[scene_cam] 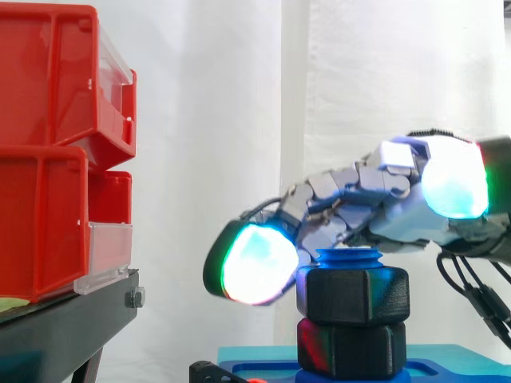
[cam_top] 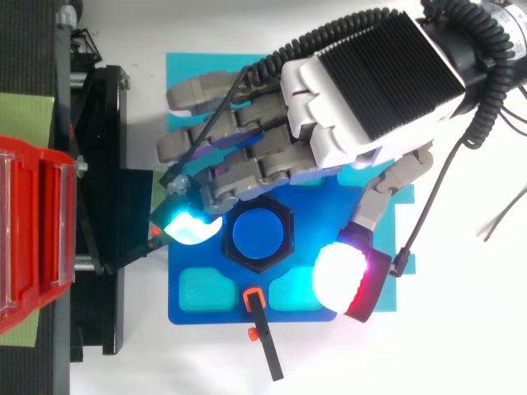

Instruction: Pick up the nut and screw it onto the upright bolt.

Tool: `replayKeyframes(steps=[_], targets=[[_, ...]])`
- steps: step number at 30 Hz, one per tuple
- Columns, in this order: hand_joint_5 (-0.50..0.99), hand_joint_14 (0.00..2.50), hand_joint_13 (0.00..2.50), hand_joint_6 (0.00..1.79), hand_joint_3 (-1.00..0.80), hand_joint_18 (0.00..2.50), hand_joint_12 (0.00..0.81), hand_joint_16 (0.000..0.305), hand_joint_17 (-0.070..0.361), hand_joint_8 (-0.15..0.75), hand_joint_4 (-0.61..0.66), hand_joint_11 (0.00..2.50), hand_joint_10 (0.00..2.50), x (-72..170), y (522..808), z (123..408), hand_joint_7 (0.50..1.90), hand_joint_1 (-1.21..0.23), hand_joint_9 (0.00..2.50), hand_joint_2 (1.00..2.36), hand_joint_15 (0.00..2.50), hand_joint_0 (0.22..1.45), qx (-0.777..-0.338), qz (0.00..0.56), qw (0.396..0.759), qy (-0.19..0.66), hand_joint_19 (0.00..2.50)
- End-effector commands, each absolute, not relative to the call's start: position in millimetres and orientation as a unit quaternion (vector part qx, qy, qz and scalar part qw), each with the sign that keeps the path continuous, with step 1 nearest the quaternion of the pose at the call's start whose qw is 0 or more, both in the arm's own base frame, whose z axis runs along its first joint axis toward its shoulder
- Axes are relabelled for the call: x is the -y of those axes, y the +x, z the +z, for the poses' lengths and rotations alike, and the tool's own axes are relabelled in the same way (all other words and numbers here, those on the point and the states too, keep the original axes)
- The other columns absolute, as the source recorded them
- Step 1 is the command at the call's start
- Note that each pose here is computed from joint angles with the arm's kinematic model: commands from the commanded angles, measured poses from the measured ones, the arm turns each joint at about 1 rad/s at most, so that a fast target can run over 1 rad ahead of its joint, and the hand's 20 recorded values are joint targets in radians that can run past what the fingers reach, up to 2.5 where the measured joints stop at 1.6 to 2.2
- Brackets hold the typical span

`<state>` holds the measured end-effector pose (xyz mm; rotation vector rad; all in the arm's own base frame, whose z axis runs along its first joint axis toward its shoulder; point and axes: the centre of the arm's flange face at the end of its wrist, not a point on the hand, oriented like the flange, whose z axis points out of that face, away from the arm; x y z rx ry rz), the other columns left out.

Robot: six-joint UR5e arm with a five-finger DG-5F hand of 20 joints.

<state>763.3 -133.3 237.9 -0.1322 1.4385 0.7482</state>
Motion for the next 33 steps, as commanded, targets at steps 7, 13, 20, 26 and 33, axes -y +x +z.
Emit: replayKeyframes(steps=[7, 13, 20, 26, 33], targets=[[-0.11, 0.0, 0.28, 0.5, -0.5, 0.0, 0.374, 0.045, 0.102, 0.287, 0.24, 0.0, 0.0, 134, 760, 229, 0.76, -0.1, 0.58, 1.0, 0.0, 0.44, -0.64, 0.335, 0.689, -0.061, 0.03], [-0.1, 0.0, 0.28, 0.5, -0.5, 0.0, 0.375, 0.045, 0.102, 0.29, 0.25, 0.0, 0.0, 134, 760, 229, 0.8, -0.1, 0.58, 1.0, 0.0, 0.44, -0.639, 0.334, 0.69, -0.061, 0.02], [-0.06, 0.0, 0.33, 0.51, -0.5, 0.01, 0.374, 0.045, 0.101, 0.305, 0.29, 0.0, 0.0, 137, 759, 228, 1.08, -0.1, 0.64, 1.0, 0.0, 0.45, -0.641, 0.33, 0.69, -0.061, 0.05], [-0.04, 0.0, 0.38, 0.51, -0.5, 0.07, 0.372, 0.044, 0.099, 0.316, 0.28, 0.0, 0.0, 141, 758, 229, 1.25, -0.11, 0.7, 1.0, 0.0, 0.45, -0.639, 0.327, 0.693, -0.062, 0.07], [-0.01, 0.0, 0.45, 0.5, -0.5, 0.15, 0.369, 0.043, 0.097, 0.325, 0.24, 0.0, 0.0, 144, 757, 228, 1.4, -0.13, 0.78, 1.0, 0.0, 0.46, -0.643, 0.323, 0.692, -0.061, 0.1]])
